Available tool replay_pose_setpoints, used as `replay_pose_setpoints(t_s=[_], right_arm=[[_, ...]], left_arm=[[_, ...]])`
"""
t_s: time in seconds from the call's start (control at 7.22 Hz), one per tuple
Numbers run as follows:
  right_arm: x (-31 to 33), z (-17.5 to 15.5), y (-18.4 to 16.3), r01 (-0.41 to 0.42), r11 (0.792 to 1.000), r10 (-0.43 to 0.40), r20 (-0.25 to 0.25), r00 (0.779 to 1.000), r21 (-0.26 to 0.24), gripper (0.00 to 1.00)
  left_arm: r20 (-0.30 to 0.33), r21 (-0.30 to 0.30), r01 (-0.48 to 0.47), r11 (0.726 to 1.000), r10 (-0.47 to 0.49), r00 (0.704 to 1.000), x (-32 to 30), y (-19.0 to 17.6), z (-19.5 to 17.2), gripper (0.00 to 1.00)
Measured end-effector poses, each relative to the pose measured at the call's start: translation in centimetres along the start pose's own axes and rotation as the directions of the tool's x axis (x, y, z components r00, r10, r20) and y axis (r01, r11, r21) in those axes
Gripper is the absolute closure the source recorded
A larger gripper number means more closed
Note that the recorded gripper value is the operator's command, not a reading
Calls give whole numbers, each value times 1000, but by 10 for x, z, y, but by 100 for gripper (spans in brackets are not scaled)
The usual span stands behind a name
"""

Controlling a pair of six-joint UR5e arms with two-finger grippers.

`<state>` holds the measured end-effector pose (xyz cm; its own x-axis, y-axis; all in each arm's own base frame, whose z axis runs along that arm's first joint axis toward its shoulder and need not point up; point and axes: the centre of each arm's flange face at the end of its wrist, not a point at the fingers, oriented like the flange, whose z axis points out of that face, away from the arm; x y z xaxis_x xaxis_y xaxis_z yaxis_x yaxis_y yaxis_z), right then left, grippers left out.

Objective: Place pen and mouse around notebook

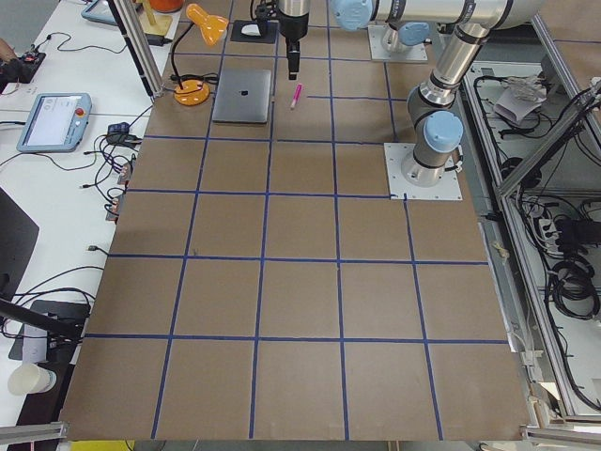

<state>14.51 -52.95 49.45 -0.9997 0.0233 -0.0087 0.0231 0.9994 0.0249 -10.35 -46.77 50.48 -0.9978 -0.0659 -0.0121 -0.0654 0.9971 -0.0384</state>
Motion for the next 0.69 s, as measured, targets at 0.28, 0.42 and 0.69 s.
replay_pose_setpoints(t_s=[0.28, 0.42, 0.69], right_arm=[[2, 2, 0, -5, 1000, 5, 3, 1000, -3, 0], [2, 2, 0, -6, 1000, 6, 4, 1000, -2, 0], [2, 1, 1, -7, 1000, 7, 3, 1000, 0, 0]], left_arm=[[14, 3, -11, 1000, 11, 1000, 9, -1, -1, 0], [14, 7, -7, 1000, 7, 1000, 9, -1, -2, 0], [13, 10, -2, 1000, 2, 1000, 8, -2, -4, 0]])
